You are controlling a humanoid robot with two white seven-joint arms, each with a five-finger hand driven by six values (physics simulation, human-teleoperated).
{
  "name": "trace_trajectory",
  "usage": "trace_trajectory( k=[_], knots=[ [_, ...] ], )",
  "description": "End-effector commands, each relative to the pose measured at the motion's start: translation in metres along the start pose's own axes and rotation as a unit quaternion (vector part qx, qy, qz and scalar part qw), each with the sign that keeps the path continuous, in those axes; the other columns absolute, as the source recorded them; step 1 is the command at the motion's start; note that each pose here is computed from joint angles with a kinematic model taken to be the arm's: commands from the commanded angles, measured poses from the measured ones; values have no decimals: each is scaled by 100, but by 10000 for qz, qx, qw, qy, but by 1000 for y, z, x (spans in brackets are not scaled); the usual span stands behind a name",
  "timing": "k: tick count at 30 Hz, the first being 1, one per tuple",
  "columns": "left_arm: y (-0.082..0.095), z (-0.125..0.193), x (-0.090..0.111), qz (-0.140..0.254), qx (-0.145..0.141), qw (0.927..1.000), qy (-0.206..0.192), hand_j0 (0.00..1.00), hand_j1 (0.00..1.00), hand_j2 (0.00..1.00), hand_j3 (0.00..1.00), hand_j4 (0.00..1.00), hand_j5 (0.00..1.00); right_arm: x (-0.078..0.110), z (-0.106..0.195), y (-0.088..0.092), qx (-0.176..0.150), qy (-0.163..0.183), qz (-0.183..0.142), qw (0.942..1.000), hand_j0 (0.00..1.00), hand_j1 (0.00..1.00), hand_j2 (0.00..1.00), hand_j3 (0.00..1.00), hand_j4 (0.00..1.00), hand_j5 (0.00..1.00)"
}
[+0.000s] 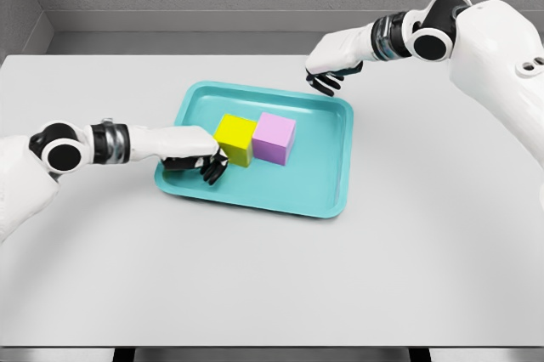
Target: Push two cubes
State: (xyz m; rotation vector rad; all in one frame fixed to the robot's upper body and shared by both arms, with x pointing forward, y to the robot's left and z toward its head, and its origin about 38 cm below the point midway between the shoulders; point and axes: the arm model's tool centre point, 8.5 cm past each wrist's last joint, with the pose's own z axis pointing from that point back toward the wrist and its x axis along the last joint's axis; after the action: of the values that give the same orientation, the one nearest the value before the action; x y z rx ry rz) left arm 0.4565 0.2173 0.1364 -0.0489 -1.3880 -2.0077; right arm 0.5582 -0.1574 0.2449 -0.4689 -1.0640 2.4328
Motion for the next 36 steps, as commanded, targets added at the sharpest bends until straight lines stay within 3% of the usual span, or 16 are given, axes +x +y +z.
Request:
trace_trajectory(
  k=[1,24,36],
  knots=[
    [1,-3,2,17,20,10000,-38,16,16,16,16,16,16,0,0,0,-10,5,-14,10000,13,13,13,13,13,13],
    [-4,-21,-6,195,-12,9998,28,16,16,16,16,16,16,1,-1,0,-9,-13,1,10000,14,14,14,14,14,14],
    [-12,-36,7,192,-117,9996,-183,16,16,16,16,16,16,-3,4,3,2,44,-22,10000,16,16,16,16,16,16]
  ],
)
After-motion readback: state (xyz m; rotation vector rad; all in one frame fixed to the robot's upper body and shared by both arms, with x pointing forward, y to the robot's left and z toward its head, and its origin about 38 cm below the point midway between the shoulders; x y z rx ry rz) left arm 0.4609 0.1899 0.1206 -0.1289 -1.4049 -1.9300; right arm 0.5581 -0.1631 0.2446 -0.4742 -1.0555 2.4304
